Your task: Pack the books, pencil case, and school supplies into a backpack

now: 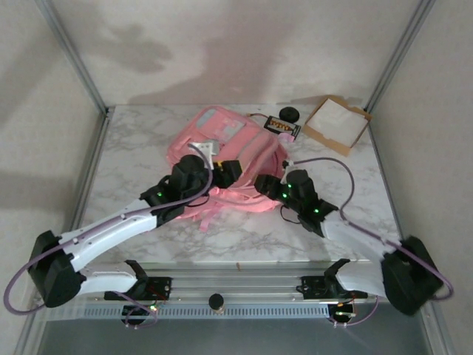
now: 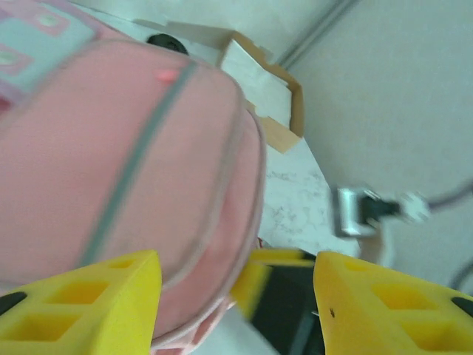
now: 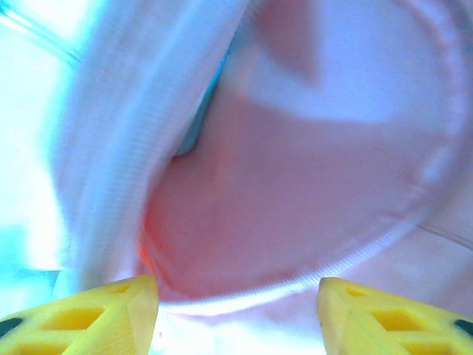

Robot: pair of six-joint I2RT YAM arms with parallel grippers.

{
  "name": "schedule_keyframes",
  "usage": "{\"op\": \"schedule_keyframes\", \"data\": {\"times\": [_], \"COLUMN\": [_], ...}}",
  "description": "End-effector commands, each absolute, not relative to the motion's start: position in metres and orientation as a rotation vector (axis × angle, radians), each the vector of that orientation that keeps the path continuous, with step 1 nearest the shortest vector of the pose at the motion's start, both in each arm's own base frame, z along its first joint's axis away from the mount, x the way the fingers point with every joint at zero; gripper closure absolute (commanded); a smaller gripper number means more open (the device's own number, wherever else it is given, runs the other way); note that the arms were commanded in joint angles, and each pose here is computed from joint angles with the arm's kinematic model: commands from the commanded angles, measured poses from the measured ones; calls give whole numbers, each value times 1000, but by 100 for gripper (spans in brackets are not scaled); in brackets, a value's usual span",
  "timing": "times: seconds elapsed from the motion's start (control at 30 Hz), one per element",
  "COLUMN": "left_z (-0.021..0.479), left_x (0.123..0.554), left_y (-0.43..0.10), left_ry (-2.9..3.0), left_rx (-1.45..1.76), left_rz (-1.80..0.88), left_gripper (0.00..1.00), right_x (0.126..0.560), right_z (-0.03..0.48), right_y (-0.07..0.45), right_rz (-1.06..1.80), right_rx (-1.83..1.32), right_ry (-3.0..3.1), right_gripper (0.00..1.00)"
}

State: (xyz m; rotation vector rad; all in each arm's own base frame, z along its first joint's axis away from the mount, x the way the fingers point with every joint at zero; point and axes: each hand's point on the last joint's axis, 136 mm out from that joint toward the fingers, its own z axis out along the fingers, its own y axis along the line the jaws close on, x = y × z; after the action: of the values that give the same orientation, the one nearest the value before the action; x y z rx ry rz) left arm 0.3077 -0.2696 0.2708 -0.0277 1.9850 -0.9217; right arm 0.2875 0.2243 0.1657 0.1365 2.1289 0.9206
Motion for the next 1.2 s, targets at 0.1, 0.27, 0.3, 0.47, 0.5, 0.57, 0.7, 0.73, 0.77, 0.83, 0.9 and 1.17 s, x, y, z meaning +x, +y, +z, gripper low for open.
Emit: {"op": "schedule_keyframes", "data": {"times": [0.1, 0.27, 0.3, 0.47, 0.5, 0.57, 0.7, 0.73, 0.77, 0.83, 0.9, 1.17], "left_z": [224, 207, 203, 190, 190, 190, 186, 185, 185, 184, 181, 171], "left_x": [330, 345, 346, 343, 342, 341, 340, 339, 338, 338, 339, 339], "left_y": [-213, -195, -190, -174, -171, -164, -156, -155, -154, -151, -148, -142], "left_ry": [2045, 2043, 2043, 2046, 2042, 2040, 2050, 2052, 2046, 2045, 2050, 2064], "left_rx": [-380, -499, -518, -574, -573, -572, -579, -580, -578, -583, -593, -609], "left_rz": [-981, -980, -955, -934, -920, -887, -834, -833, -832, -818, -798, -765], "left_gripper": [40, 39, 39, 38, 38, 37, 37, 37, 36, 36, 35, 33], "right_x": [241, 215, 214, 224, 225, 226, 235, 236, 236, 238, 241, 252], "right_z": [150, 135, 133, 130, 131, 129, 119, 116, 113, 106, 99, 81], "right_y": [216, 284, 297, 353, 365, 380, 381, 378, 375, 376, 376, 357], "right_rz": [781, 812, 804, 815, 823, 823, 699, 646, 590, 553, 508, 329], "right_rx": [148, -33, -62, -227, -266, -295, -197, -166, -134, -114, -83, 65], "right_ry": [2227, 2312, 2320, 2344, 2341, 2338, 2406, 2426, 2440, 2461, 2481, 2547], "right_gripper": [42, 41, 40, 28, 26, 22, 22, 24, 25, 27, 28, 37]}}
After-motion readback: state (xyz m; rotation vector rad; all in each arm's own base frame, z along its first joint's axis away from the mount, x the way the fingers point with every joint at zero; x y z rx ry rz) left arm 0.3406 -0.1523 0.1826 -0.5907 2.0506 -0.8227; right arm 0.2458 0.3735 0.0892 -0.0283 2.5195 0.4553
